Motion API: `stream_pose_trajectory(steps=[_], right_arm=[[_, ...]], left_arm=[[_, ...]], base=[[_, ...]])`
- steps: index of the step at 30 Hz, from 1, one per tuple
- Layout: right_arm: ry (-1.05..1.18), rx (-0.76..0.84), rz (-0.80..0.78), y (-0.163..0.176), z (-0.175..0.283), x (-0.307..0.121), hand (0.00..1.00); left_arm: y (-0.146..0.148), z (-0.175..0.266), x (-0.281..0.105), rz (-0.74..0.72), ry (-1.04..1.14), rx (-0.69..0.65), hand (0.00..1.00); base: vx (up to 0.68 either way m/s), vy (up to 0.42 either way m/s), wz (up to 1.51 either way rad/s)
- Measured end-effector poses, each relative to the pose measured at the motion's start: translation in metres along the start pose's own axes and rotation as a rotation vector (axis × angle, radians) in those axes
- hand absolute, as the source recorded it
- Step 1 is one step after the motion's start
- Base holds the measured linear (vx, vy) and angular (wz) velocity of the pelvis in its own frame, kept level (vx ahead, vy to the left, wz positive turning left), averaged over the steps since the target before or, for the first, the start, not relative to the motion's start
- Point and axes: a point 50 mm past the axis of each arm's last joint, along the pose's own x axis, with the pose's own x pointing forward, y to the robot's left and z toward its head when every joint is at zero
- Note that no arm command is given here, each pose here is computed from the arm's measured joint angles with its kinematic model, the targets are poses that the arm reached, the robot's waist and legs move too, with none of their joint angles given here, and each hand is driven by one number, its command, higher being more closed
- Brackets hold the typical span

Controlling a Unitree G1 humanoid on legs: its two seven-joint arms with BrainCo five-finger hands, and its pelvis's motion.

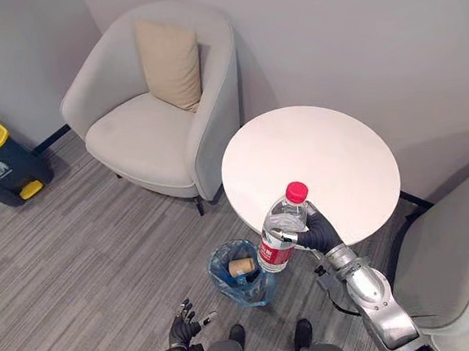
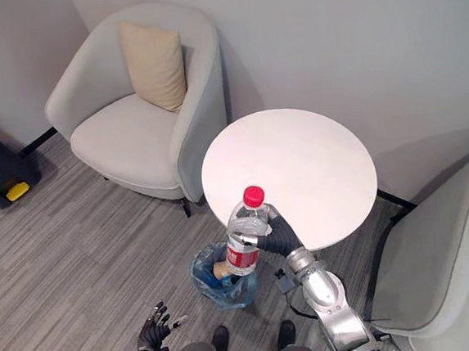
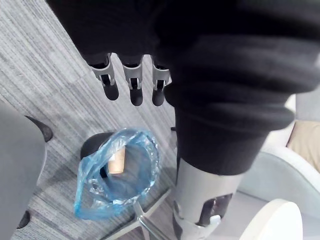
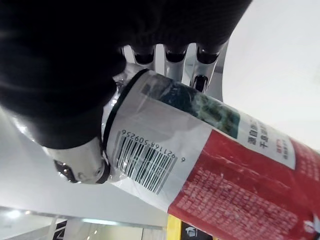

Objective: Gather rubbish on tea table into small bin, then transfer packed bag to large trash can.

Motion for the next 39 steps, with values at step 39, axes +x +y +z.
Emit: stream_pose_trajectory(steps=[39], right_arm=[[-0.005, -0.109, 0.011, 0.006, 0.0, 0.008, 1.0]], left_arm=[[-0.01, -0.011, -0.026, -0.089, -0.055, 0.074, 0.0]], base=[[0.06, 0.005, 0.26]])
